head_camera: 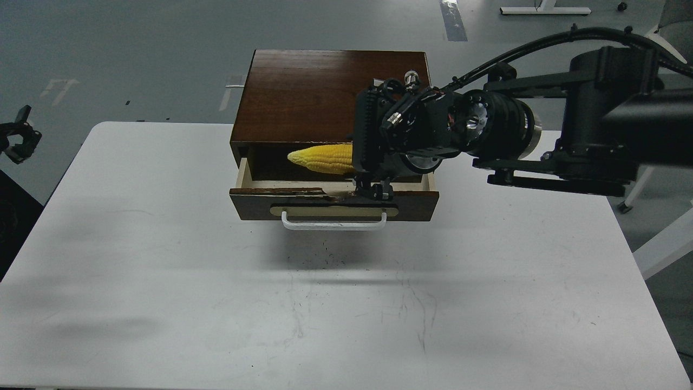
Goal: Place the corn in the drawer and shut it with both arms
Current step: 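Lower the corn into the drawer and open the right gripper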
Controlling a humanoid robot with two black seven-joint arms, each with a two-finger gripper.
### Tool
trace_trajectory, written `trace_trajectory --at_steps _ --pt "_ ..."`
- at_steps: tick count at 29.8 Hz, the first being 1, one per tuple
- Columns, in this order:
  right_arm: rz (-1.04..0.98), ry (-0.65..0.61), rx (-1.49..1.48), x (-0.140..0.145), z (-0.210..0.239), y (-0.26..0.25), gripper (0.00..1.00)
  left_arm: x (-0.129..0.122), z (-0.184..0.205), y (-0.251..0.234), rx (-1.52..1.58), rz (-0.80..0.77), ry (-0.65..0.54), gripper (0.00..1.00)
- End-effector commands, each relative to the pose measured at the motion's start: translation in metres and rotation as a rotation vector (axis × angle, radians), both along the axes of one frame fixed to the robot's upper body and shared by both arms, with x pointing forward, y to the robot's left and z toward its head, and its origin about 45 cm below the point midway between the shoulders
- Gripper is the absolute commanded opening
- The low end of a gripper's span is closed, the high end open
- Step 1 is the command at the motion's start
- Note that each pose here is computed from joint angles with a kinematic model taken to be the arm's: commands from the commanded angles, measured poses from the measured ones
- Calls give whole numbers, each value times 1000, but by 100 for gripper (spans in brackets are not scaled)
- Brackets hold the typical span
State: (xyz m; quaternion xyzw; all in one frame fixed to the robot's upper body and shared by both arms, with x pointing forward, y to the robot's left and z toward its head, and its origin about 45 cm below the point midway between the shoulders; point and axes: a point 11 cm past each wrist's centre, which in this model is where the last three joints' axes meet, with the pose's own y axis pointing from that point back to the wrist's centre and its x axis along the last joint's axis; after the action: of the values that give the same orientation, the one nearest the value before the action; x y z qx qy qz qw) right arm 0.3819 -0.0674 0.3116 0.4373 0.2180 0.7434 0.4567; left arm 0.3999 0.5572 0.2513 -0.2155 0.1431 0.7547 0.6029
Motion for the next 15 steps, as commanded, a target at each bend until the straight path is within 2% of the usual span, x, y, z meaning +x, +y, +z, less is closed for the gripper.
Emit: trace_trajectory --at_steps 1,7,12,13,15 --pt "-12 2 5 3 -1 -1 69 0 0 0 0 0 1 98" --pt "-58 1 66 19 16 1 73 4 4 -4 -6 -10 -12 98" --pt "-198 125 278 37 47 7 88 11 34 -2 9 -35 -60 98" --pt "-242 160 332 42 53 6 93 17 45 -6 22 -52 -78 98" --pt "-314 206 410 51 62 2 96 21 53 -8 34 -60 -86 98"
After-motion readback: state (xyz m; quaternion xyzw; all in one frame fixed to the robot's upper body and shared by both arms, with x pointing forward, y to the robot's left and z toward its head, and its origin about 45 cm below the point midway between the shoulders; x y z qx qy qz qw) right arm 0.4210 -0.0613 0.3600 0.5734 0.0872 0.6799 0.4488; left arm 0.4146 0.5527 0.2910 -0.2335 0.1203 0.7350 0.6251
